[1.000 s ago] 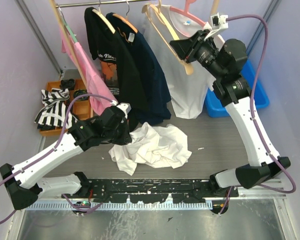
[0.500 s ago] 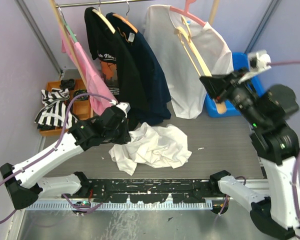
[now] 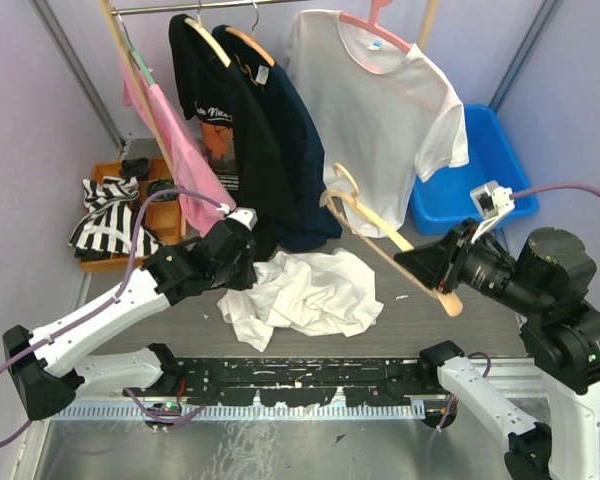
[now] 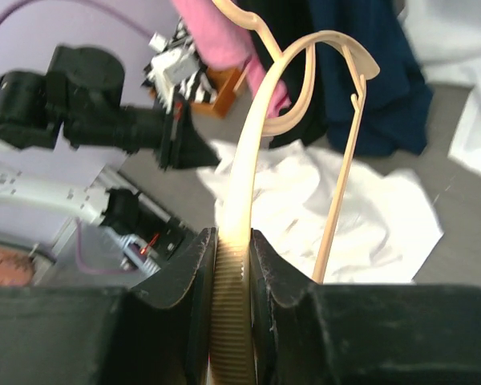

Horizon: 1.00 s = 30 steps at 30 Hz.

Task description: Place the t-shirt on the hanger

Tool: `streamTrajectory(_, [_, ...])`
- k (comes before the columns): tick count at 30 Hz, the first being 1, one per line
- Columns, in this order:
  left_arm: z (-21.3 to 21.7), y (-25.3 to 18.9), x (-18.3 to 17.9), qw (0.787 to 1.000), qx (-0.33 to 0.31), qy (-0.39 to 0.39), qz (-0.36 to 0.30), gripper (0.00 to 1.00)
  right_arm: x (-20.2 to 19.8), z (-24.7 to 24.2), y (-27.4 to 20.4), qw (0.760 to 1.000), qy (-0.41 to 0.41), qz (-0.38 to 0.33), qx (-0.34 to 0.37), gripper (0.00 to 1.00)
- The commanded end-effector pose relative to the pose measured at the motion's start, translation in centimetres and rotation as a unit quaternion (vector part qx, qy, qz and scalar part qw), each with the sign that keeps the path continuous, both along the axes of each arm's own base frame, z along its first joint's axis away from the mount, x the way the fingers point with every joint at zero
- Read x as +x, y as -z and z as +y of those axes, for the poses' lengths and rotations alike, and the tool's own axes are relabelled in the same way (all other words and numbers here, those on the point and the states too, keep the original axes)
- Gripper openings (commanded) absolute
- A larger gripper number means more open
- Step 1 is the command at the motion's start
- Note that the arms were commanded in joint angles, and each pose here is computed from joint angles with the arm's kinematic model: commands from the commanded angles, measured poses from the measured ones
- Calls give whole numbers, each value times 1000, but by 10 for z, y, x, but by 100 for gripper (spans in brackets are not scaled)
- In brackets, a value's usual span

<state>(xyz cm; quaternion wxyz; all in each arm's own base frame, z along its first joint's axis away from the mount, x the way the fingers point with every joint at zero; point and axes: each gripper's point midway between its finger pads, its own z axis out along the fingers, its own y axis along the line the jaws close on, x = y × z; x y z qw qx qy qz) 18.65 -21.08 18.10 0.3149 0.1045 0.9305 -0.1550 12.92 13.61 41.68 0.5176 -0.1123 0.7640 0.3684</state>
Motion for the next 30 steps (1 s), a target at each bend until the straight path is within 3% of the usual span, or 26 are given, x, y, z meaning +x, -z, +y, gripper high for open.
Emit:
streamTrajectory(1, [-2, -2, 8, 1000, -9, -9, -19, 0, -55, 9, -6, 996, -80, 28, 29, 1])
streamTrajectory(11, [4, 4, 6, 1000, 1, -12, -15, 0, -93, 27, -2, 978, -179, 72, 81, 1])
streamTrajectory(30, [3, -4, 3, 1000, 2, -1, -15, 0, -70, 46, 31, 966, -209, 107, 109, 1])
